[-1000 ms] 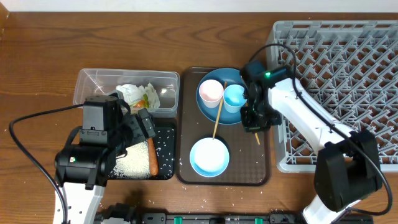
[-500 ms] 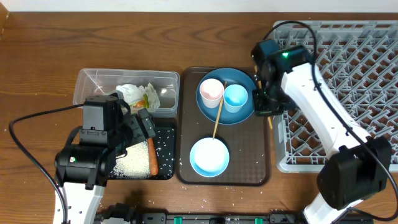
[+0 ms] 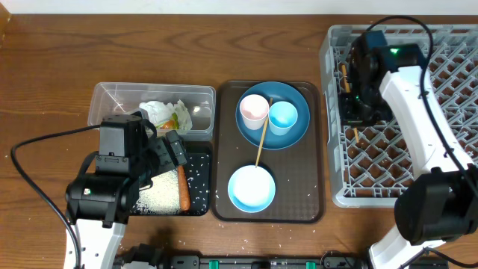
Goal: Sort waste into correct bins and load items into the dishwasher rack
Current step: 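Grasp one chopstick with the right gripper and carry it to the dish rack, then insert the chopstick upright into the rack and open the right gripper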
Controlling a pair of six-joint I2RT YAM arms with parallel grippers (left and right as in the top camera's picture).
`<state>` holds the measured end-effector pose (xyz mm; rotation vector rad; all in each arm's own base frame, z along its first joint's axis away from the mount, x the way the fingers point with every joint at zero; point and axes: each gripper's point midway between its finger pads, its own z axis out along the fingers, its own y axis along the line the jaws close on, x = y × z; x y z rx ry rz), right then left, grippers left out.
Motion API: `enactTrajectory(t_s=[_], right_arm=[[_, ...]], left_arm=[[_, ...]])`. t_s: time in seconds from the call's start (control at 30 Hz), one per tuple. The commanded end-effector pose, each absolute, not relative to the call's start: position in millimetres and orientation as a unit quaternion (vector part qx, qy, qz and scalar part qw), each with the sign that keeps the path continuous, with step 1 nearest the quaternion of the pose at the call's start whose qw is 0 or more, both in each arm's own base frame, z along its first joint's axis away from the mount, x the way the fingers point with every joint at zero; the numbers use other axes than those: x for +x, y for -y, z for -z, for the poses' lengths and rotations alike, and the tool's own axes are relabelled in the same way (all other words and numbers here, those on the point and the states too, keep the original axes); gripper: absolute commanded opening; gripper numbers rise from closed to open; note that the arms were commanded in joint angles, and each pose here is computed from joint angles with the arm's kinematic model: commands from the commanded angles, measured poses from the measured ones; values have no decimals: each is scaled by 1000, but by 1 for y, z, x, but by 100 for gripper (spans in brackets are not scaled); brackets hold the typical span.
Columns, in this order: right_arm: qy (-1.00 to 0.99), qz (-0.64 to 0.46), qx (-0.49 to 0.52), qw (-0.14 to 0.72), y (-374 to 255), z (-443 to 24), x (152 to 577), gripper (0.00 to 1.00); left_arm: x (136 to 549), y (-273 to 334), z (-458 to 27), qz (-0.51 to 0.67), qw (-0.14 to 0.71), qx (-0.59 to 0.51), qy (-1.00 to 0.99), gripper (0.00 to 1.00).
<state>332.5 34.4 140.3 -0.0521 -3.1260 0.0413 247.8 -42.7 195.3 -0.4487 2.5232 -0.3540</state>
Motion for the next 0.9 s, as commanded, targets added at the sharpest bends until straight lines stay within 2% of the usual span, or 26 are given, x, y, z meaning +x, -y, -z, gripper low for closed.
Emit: enactTrajectory(t_s=[0.0,0.27,0.87], right_arm=[[1000,-7,-13,-18,-27,-153,340,1],[1000,-7,-1,-30,-27,-147,346,1],[999,-6,-1,-38,-27,-101,350,1]], left_arm=[[250,42,-201,134,281,-164,-936,95],[250,42,-201,134,281,-164,-936,95],[250,42,-201,134,281,-164,-936,95]])
